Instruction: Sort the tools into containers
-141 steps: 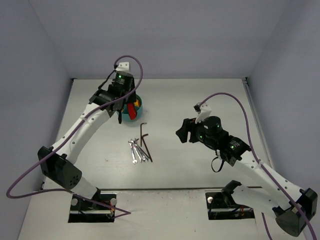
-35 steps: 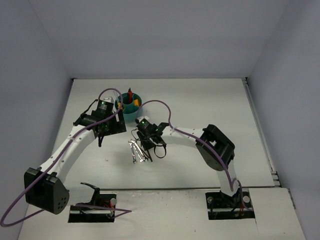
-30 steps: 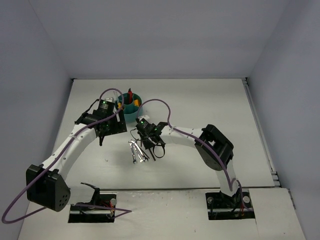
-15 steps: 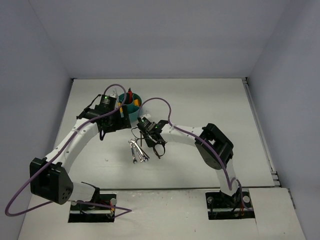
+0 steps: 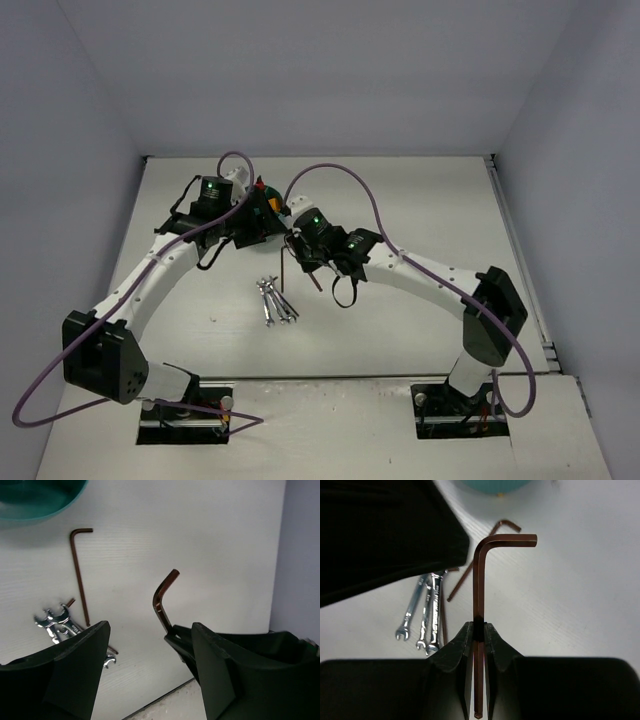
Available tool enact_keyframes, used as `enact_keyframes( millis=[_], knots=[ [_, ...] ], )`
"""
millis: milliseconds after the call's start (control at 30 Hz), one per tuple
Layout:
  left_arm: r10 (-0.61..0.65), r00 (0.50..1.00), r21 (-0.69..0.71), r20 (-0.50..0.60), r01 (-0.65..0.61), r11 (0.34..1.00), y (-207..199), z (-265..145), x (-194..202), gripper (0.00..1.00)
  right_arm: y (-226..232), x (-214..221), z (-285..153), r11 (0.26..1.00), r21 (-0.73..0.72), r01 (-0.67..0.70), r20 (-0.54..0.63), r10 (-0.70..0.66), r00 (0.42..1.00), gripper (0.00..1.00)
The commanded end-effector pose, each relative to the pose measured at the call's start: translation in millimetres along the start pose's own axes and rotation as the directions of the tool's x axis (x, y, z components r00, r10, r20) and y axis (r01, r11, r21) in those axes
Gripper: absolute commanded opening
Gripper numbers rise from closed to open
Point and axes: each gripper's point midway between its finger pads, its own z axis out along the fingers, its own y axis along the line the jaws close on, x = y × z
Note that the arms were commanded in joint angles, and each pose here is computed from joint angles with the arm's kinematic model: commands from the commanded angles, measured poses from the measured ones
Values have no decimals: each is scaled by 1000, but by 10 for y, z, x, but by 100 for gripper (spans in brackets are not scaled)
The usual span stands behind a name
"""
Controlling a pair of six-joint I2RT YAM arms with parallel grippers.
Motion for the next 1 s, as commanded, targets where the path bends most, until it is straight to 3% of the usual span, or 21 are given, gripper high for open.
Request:
enact_keyframes(
  millis=[0,200,600,667,933,967],
  knots=[
    [18,996,207,82,-35,978,-601,-109,-365,62,142,-502,-325,994,-108,20,193,1,981,0],
    [41,997,241,59,-54,969,-701,-68,-362,59,236,-615,-443,986,-166,30,240,10,971,0],
    [36,999,234,12,-37,971,-675,43,-257,44,243,-746,-540,983,-185,14,293,42,955,0],
    [32,999,234,6,-32,972,-670,52,-240,39,229,-753,-550,983,-186,6,298,50,953,0],
    [40,999,249,19,-44,968,-707,18,-259,0,203,-754,-559,981,-193,-18,306,78,949,0],
    [37,999,253,21,-41,967,-716,5,-258,0,196,-752,-561,981,-193,-21,307,80,948,0]
  ],
)
